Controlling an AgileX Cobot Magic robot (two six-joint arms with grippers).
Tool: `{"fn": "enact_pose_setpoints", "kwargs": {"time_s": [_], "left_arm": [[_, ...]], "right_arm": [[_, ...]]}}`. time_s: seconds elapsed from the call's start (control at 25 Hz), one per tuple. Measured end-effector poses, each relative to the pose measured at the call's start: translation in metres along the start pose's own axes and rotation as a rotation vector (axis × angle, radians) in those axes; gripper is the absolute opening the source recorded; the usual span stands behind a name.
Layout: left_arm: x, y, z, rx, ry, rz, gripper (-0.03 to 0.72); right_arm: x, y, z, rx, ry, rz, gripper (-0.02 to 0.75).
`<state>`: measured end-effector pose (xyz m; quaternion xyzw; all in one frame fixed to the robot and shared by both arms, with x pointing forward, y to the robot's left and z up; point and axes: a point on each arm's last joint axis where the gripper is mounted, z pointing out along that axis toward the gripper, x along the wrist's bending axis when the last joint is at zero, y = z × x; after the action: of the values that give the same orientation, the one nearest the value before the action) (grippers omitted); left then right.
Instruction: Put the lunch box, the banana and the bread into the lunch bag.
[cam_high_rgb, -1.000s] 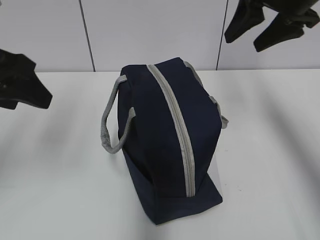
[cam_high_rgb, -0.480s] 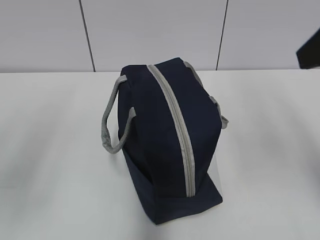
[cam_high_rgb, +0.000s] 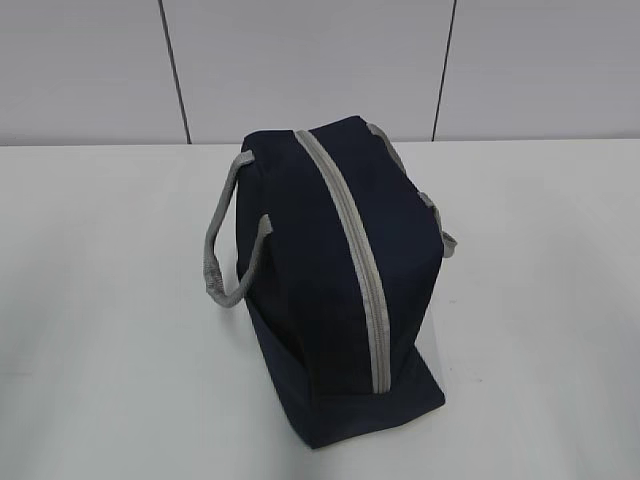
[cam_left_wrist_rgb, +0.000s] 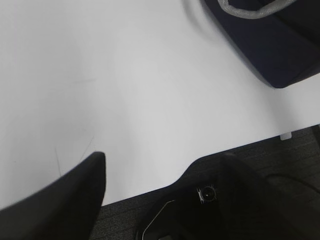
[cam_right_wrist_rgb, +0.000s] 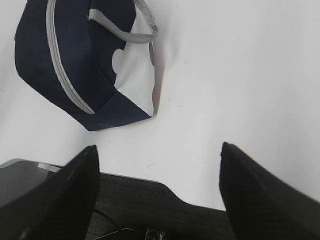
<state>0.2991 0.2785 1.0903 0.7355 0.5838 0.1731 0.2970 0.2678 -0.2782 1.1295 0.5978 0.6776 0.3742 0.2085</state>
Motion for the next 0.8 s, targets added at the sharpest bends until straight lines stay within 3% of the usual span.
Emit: {"fn": "enact_pose_setpoints", "kwargs": {"time_s": [0.32, 0.44, 0.64, 0.8], "left_arm": [[0.003, -0.028, -0.005, -0.032, 0.013, 0.01, 0.477], [0.005, -0.037, 0.001, -0.018, 0.026, 0.014, 0.477], [0.007, -0.043, 0.013, -0.046, 0.038, 0.019, 0.477], [0.008, -0.043, 0.016, -0.06, 0.044, 0.022, 0.477]], "right_arm": [[0.001, -0.067, -0.036, -0.217, -0.021, -0.056, 0.551], [-0.002, -0.078, -0.043, -0.275, -0.069, -0.076, 0.551], [-0.014, -0.081, -0.032, -0.234, -0.174, -0.087, 0.551], [-0.022, -0.092, -0.002, -0.12, -0.188, -0.078, 0.551]]}}
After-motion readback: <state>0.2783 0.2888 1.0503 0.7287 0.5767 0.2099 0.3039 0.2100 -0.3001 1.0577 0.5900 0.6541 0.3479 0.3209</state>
